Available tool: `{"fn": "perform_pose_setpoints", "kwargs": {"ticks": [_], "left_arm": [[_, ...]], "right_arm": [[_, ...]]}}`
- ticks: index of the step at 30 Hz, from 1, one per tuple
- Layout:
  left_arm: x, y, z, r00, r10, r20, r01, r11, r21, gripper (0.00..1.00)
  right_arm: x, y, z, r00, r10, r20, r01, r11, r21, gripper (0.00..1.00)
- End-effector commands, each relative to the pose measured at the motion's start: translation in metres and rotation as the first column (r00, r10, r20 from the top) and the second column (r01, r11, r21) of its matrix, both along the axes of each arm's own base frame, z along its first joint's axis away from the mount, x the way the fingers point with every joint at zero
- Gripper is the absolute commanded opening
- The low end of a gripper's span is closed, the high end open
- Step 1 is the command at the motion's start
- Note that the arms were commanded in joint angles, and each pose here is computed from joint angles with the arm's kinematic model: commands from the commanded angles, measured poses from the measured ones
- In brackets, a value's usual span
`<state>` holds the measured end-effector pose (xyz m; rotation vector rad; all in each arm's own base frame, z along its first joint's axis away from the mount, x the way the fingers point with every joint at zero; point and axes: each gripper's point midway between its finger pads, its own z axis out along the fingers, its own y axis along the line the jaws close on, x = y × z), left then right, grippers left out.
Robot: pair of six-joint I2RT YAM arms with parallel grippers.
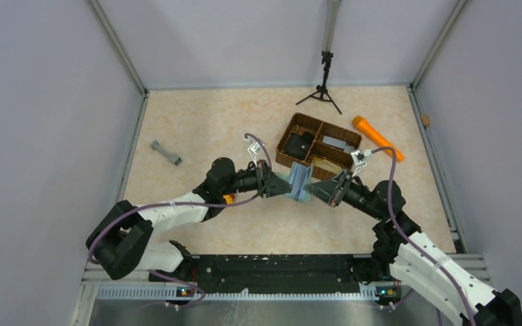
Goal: Take the credit cards out of the card holder
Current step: Remove the credit card from the card holder.
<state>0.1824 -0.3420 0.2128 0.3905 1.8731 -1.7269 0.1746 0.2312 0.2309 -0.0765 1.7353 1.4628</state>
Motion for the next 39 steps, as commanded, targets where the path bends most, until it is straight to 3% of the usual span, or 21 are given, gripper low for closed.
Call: {"fn": "perform_pose_setpoints", "kwargs": {"ticks": [1, 8, 14, 20, 23, 31, 39], "left_arm": [[-0.009, -0.006, 0.026, 0.995, -0.060, 0.077, 0.066, 0.995, -0.072, 0.15], [-0.001, 0.003, 0.021, 0.998, 0.006, 0.065, -0.001, 0.997, -0.075, 0.40], [-0.007, 0.001, 0.026, 0.997, -0.039, 0.073, 0.048, 0.991, -0.127, 0.69], [-0.005, -0.005, 0.022, 0.995, -0.068, 0.068, 0.076, 0.991, -0.113, 0.72], [-0.002, -0.006, 0.018, 0.996, -0.064, 0.062, 0.069, 0.994, -0.089, 0.61], [0.004, -0.002, 0.018, 0.996, -0.012, 0.083, 0.016, 0.999, -0.051, 0.00], [0.005, 0.011, 0.026, 0.995, 0.028, 0.099, -0.020, 0.997, -0.079, 0.00]], "right_arm": [[0.003, -0.002, 0.015, 0.998, -0.015, 0.064, 0.015, 1.000, 0.008, 0.00], [0.003, -0.007, 0.018, 0.996, -0.039, 0.076, 0.040, 0.999, -0.012, 0.00], [0.001, -0.005, 0.020, 0.997, -0.016, 0.081, 0.017, 1.000, -0.014, 0.00], [0.000, -0.002, 0.022, 0.997, 0.002, 0.082, -0.002, 1.000, -0.007, 0.00], [0.000, -0.001, 0.022, 0.996, 0.006, 0.085, -0.005, 1.000, -0.010, 0.00], [0.004, -0.004, 0.016, 0.997, -0.018, 0.070, 0.020, 0.999, -0.034, 0.00], [0.012, -0.012, 0.001, 0.996, -0.079, 0.042, 0.083, 0.991, -0.106, 0.00]]}}
